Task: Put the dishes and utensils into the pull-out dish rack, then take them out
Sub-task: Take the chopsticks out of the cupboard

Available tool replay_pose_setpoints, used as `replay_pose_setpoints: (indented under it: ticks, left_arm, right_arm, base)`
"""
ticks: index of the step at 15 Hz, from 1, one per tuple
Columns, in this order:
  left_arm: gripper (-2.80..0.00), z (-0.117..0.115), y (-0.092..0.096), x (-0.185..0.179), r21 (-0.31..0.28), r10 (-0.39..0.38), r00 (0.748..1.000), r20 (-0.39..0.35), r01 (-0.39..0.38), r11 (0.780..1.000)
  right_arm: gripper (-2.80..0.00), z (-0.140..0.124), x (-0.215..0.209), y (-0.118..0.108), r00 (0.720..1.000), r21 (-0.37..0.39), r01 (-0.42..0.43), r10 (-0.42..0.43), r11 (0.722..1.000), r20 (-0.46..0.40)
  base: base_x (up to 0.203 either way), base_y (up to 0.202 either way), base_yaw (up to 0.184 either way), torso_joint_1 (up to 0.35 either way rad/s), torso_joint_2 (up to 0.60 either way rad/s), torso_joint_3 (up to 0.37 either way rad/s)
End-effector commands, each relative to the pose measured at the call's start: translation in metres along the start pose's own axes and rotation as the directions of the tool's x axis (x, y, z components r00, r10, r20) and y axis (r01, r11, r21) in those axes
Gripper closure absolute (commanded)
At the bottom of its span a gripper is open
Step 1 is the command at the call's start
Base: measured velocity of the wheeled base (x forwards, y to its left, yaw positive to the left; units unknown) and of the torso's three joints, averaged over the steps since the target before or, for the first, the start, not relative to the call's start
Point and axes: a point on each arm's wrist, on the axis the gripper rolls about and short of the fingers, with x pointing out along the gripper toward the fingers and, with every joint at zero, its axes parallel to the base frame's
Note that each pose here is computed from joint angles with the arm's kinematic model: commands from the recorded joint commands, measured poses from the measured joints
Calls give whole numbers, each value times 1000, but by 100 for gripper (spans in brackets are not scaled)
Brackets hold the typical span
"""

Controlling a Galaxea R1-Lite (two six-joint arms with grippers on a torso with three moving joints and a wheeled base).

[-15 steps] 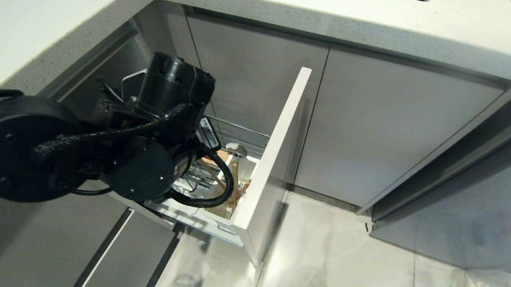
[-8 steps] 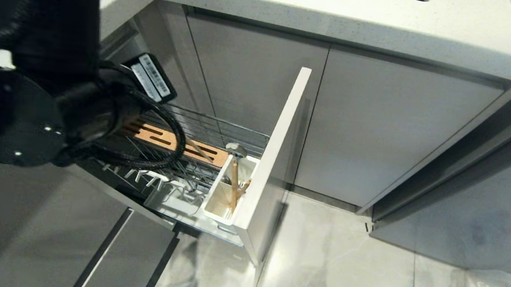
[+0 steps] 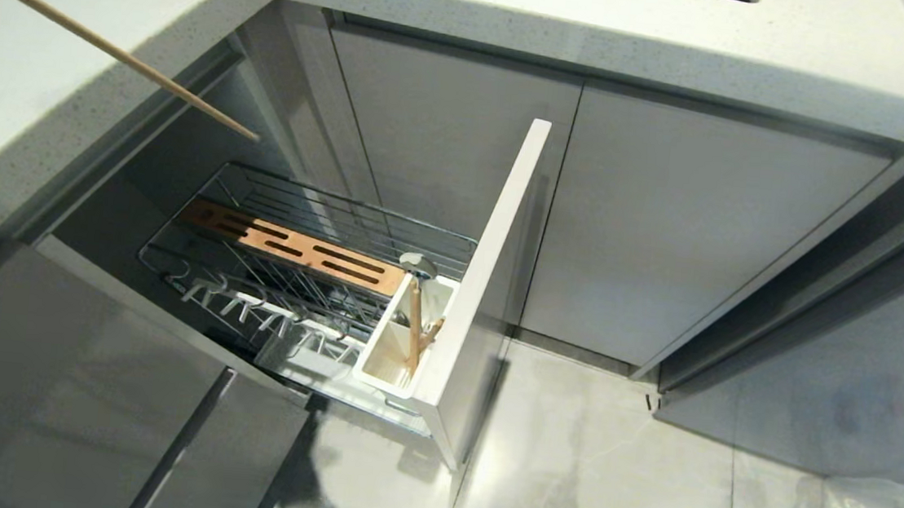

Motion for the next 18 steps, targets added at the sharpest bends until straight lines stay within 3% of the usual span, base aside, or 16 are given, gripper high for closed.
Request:
replay_pose_setpoints:
  ticks: [1, 3, 5, 7, 8, 10, 11, 13, 15, 16, 18]
  left_arm:
    - [0, 30, 18, -13, -30, 26, 994, 102, -23, 999]
    - [0, 52, 33, -22, 9, 34, 971, 235, -37, 999]
    - [0, 70, 45, -36, 64, 26, 932, 363, -53, 997]
    - [0, 77, 52, -46, 159, 30, 893, 448, -112, 981]
    - [0, 77, 55, -48, 220, 30, 879, 475, -152, 963]
    - [0, 76, 59, -50, 378, 6, 862, 507, -228, 897]
    - [0, 75, 60, -49, 455, -10, 857, 515, -264, 850]
    - [0, 75, 63, -46, 601, -47, 845, 533, -339, 723]
    - [0, 76, 64, -41, 710, -118, 844, 524, -356, 608]
    - [0, 76, 67, -36, 770, -119, 851, 512, -393, 502]
    - [0, 71, 80, -20, 870, -90, 880, 466, -437, 226]
  right_arm:
    - [0, 0, 0, 0, 1000, 0, 0, 0, 1000, -2]
    - [0, 0, 0, 0, 1000, 0, 0, 0, 1000, -2]
    - [0, 0, 0, 0, 1000, 0, 0, 0, 1000, -2]
    - [0, 0, 0, 0, 1000, 0, 0, 0, 1000, -2]
    - [0, 0, 0, 0, 1000, 0, 0, 0, 1000, -2]
    - [0, 0, 0, 0, 1000, 0, 0, 0, 1000, -2]
    - [0, 0, 0, 0, 1000, 0, 0, 0, 1000, -2]
    - [0, 0, 0, 0, 1000, 0, 0, 0, 1000, -2]
    - [0, 0, 0, 0, 1000, 0, 0, 0, 1000, -2]
    - [0, 0, 0, 0, 1000, 0, 0, 0, 1000, -2]
    - [0, 0, 0, 0, 1000, 0, 0, 0, 1000, -2]
  base:
    - [0, 0, 0, 0, 0, 0]
    - [0, 0, 0, 0, 0, 0]
    - [0, 0, 0, 0, 0, 0]
    - [0, 0, 0, 0, 0, 0]
    - [0, 0, 0, 0, 0, 0]
    - [0, 0, 0, 0, 0, 0]
    - [0, 0, 0, 0, 0, 0]
    - [0, 0, 0, 0, 0, 0]
    - [0, 0, 0, 0, 0, 0]
    - [0, 0, 0, 0, 0, 0]
    - [0, 0, 0, 0, 0, 0]
